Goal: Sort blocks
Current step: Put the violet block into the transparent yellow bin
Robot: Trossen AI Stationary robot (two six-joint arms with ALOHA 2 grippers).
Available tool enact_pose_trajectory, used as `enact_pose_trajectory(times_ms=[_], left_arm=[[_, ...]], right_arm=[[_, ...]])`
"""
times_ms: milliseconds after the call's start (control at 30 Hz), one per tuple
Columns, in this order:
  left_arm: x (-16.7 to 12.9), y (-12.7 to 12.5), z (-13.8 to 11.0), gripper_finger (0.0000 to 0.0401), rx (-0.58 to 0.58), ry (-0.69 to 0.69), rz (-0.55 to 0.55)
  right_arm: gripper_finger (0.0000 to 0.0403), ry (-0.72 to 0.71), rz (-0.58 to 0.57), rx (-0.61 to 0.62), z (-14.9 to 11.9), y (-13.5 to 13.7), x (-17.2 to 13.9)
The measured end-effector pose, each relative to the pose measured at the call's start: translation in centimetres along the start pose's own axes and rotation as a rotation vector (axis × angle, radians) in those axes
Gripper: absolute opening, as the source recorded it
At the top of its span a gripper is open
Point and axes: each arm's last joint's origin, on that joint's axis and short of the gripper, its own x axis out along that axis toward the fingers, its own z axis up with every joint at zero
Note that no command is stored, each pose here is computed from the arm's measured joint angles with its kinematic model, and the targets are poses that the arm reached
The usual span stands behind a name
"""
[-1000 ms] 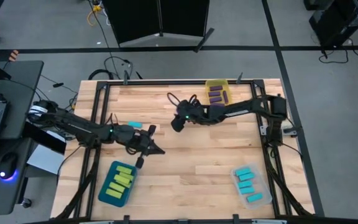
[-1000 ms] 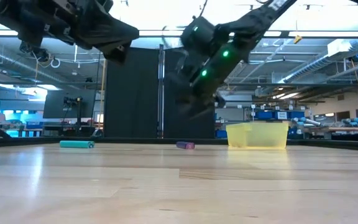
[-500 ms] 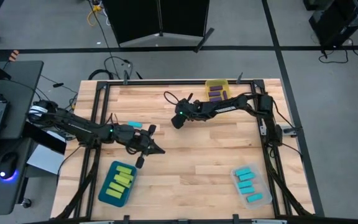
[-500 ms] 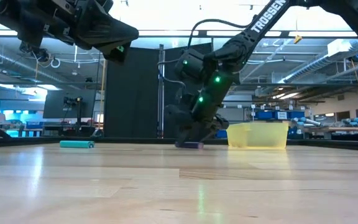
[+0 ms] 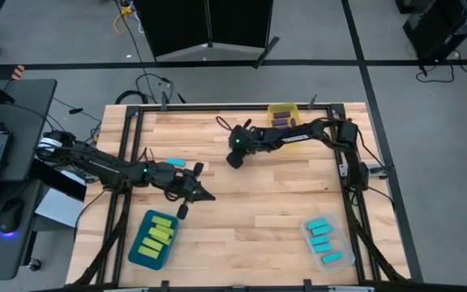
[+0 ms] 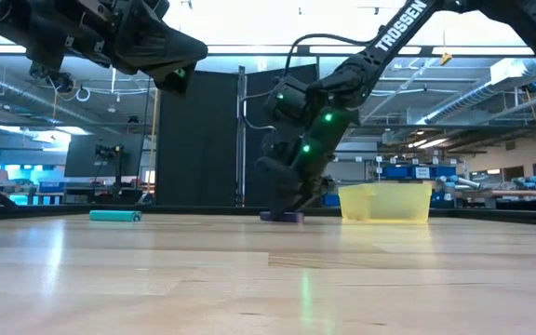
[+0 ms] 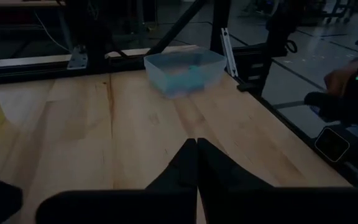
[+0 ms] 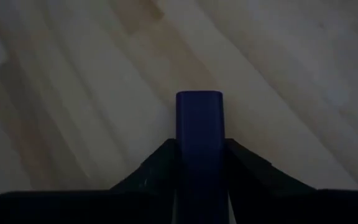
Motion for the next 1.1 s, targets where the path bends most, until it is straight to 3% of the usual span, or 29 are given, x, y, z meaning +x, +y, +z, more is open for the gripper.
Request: enact_pose_trajectory(times_ms=[167, 300, 467, 600, 767, 1100], left_arm=[[0.0, 0.0, 0.0, 0.0008, 0.000, 0.002, 0.000], [0.0, 0.0, 0.0, 0.0008, -0.001, 0.005, -0.001], [0.0, 0.0, -0.1, 0.0008, -0.001, 0.008, -0.001], [0.0, 0.0, -0.1, 0.0008, -0.002, 0.007, -0.001], [0.0, -0.1, -0.1, 0.0008, -0.004, 0.007, -0.004], [0.0, -0.2, -0.1, 0.0008, -0.022, 0.007, -0.016]], right_arm=[[0.0117, 0.056, 0.018, -0.113, 0.3, -0.4, -3.1], [0.0117, 0.031, 0.017, -0.204, 1.4, -0.9, -8.6], [0.0117, 0.064, -0.081, -0.313, 1.2, -2.6, -15.1], [0.0117, 0.136, -0.132, -0.433, 0.0, -5.0, -18.3], [0.0117, 0.141, -0.145, -0.477, -2.0, -8.4, -18.9], [0.0117, 0.102, -0.092, -0.419, -5.2, -13.4, -13.4]])
